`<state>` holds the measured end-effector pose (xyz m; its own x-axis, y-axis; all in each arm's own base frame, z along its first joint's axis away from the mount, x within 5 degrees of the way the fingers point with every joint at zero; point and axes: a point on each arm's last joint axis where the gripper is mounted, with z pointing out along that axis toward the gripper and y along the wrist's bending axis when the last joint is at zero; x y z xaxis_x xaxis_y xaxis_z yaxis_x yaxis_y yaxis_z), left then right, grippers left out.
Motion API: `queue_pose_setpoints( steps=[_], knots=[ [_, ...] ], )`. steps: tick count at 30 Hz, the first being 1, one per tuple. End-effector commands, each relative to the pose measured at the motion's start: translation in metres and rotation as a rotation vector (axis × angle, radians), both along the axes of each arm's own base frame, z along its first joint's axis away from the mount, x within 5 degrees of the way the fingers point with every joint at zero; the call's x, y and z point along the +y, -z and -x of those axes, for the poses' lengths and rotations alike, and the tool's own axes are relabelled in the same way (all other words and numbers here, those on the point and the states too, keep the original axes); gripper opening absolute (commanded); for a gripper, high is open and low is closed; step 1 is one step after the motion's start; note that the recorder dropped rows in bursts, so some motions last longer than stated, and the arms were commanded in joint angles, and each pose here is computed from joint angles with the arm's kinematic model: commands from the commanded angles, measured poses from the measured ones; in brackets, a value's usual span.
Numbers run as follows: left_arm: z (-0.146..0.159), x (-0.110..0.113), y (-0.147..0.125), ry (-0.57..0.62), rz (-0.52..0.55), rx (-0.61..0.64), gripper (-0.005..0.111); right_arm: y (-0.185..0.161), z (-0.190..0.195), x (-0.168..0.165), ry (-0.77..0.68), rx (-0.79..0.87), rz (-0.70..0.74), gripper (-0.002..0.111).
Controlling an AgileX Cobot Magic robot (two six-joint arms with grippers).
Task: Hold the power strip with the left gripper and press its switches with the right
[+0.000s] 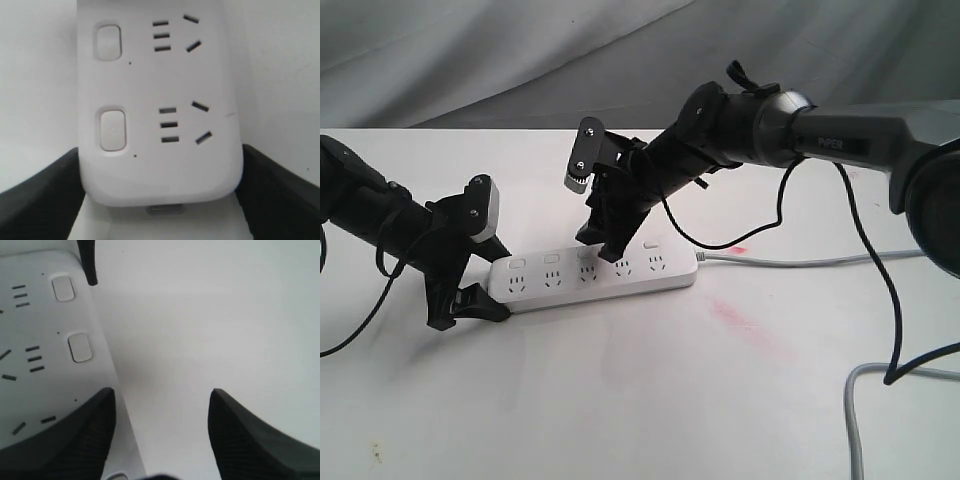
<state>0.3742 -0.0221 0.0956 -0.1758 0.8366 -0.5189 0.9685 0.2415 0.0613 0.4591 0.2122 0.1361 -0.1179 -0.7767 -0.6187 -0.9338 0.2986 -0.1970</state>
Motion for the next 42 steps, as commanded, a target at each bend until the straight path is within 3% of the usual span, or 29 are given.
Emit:
queue_pose_setpoints(
  steps=[1,42],
  knots=[
    [0.003,0.002,0.012,0.079,-0.077,-0.012,0.047,0.010,-0.001,-0.001,0.019,0.019,-0.007,0.052],
    [0.003,0.002,0.012,0.075,-0.077,-0.010,0.047,0.036,0.012,-0.002,-0.083,0.050,0.108,0.052]
  ],
)
